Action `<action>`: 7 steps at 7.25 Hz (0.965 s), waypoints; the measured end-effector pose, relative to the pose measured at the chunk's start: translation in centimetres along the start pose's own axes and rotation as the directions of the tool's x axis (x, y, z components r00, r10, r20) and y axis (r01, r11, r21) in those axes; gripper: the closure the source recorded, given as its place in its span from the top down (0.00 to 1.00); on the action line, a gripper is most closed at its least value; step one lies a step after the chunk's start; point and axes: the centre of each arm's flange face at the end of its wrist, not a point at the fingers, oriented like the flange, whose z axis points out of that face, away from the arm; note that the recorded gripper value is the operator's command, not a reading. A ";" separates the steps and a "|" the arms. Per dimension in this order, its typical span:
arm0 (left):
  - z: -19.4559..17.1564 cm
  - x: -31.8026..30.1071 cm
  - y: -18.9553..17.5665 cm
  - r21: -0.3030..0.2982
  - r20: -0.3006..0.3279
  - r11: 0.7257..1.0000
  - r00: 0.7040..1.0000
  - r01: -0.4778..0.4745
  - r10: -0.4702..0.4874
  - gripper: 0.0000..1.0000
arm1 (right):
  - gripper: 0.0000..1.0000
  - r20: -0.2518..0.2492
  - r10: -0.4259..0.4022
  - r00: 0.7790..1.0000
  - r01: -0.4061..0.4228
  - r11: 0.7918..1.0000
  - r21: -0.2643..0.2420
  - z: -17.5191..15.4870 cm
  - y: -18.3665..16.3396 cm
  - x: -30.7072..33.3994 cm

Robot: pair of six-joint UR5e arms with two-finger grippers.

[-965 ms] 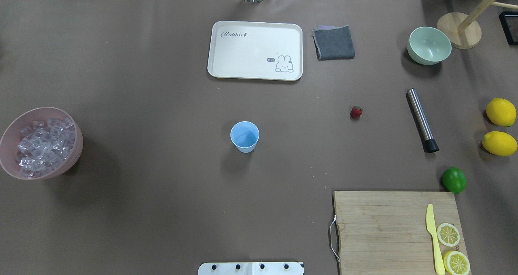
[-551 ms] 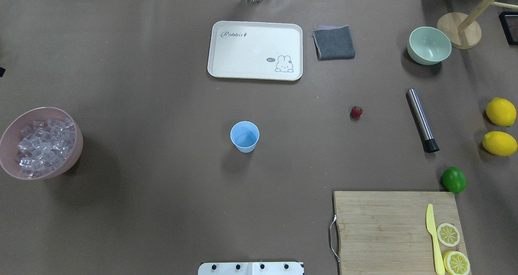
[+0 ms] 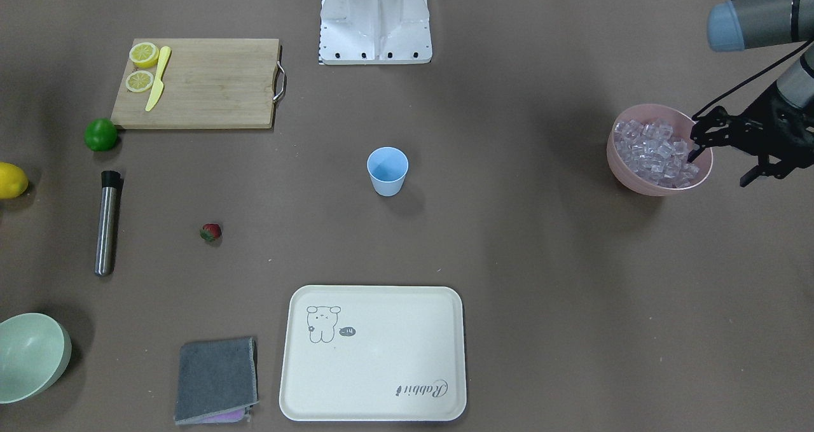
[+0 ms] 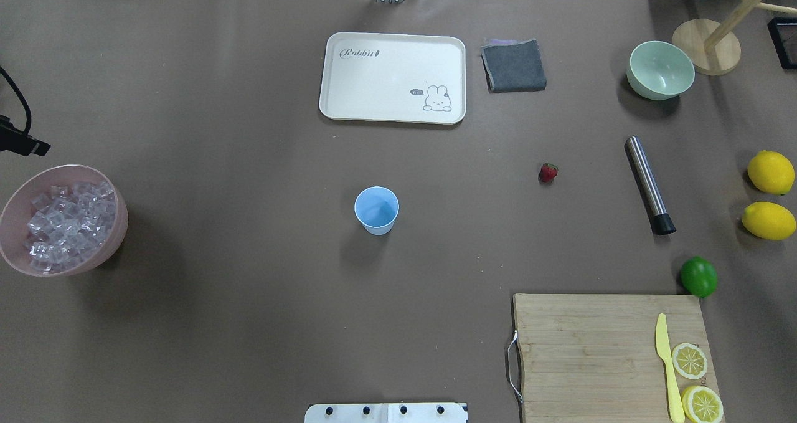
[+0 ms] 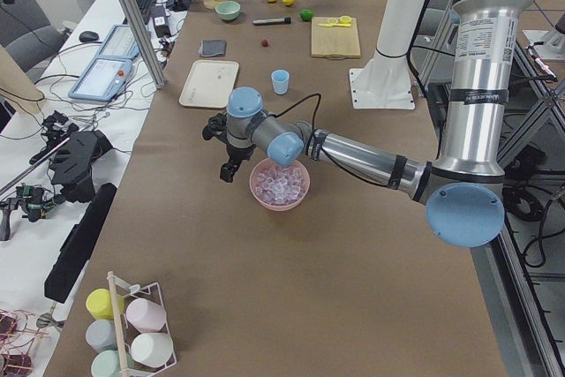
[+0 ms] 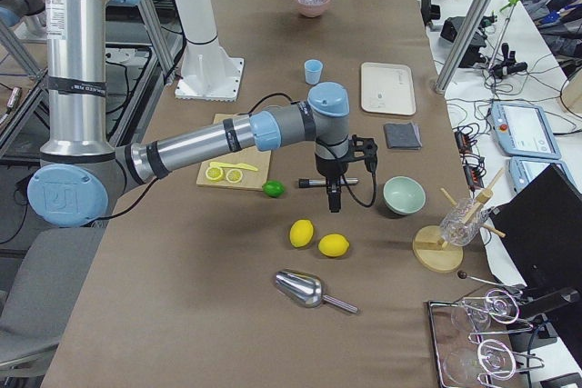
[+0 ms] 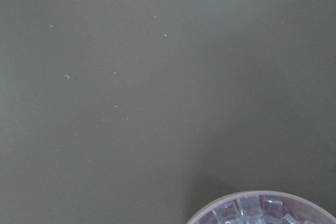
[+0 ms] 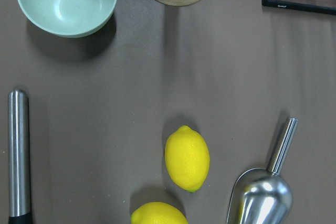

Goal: Mash ice and strawberries in cup
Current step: 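Lower the left gripper into the pink bowl and grasp an ice cube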

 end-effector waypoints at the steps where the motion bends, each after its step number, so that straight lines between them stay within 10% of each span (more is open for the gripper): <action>1: 0.8 0.4 1.1 -0.016 -0.015 0.998 0.998 -0.058 0.058 0.97 | 1.00 -0.002 -0.001 1.000 0.001 1.000 -0.002 0.1 0.0 0.0; 7: 5.9 5.8 4.9 -0.027 -0.104 0.957 0.953 -0.288 0.284 0.97 | 1.00 -0.015 0.003 1.000 -0.003 1.000 -0.009 0.6 0.0 0.3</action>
